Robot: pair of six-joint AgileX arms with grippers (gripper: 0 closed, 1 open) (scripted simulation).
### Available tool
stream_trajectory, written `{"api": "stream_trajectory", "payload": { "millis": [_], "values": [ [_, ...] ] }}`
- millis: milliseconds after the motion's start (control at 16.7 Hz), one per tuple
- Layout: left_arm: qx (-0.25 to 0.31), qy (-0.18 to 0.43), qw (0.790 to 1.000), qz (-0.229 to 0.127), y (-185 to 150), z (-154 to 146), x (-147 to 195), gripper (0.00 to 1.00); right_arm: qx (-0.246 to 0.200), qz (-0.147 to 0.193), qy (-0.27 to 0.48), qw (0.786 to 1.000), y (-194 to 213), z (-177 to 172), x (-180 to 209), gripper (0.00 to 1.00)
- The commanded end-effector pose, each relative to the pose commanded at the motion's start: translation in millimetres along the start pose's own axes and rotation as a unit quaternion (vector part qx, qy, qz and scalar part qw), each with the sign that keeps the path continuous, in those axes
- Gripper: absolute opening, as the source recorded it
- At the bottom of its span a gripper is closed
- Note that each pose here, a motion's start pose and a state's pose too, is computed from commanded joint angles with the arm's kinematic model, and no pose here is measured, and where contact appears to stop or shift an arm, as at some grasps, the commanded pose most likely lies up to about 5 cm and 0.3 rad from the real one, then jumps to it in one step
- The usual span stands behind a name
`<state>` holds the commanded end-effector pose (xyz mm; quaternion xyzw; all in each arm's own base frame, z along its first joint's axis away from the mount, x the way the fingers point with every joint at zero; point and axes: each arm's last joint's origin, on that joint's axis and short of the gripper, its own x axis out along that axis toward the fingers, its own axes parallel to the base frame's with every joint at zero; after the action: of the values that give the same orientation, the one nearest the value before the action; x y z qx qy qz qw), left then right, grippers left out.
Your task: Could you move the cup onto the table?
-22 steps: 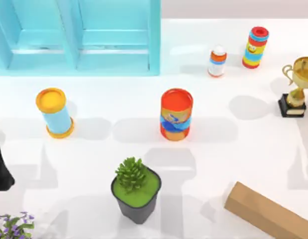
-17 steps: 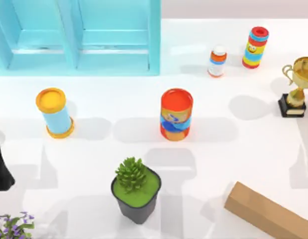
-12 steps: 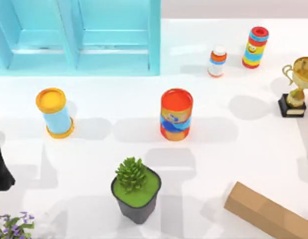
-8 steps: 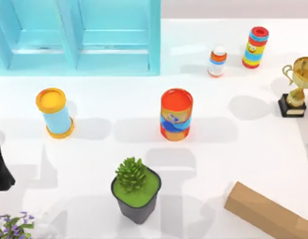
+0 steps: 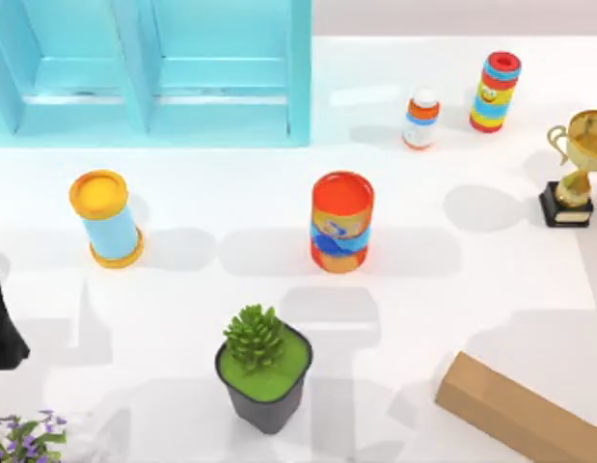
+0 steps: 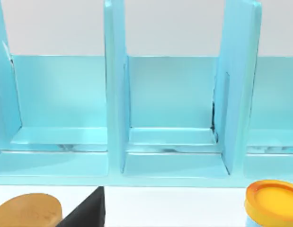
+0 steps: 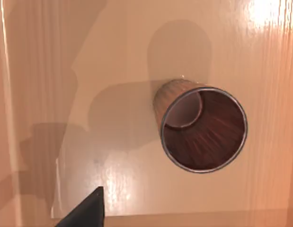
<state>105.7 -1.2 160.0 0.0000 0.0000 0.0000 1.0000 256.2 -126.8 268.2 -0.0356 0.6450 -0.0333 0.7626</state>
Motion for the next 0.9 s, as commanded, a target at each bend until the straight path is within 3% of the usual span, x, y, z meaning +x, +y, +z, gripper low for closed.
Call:
{"api": "stream_trajectory", "payload": {
  "millis": [360,900],
  "values": [
    [0.0,0.0,1.0,0.0,0,0,0,1.0,0.007,0.049,0.083,0.995,-42,23,17,1.0],
    [0.0,0.0,1.0,0.0,0,0,0,1.0,0.007,0.05,0.085,0.995,-38,17,13,1.0]
  ]
}}
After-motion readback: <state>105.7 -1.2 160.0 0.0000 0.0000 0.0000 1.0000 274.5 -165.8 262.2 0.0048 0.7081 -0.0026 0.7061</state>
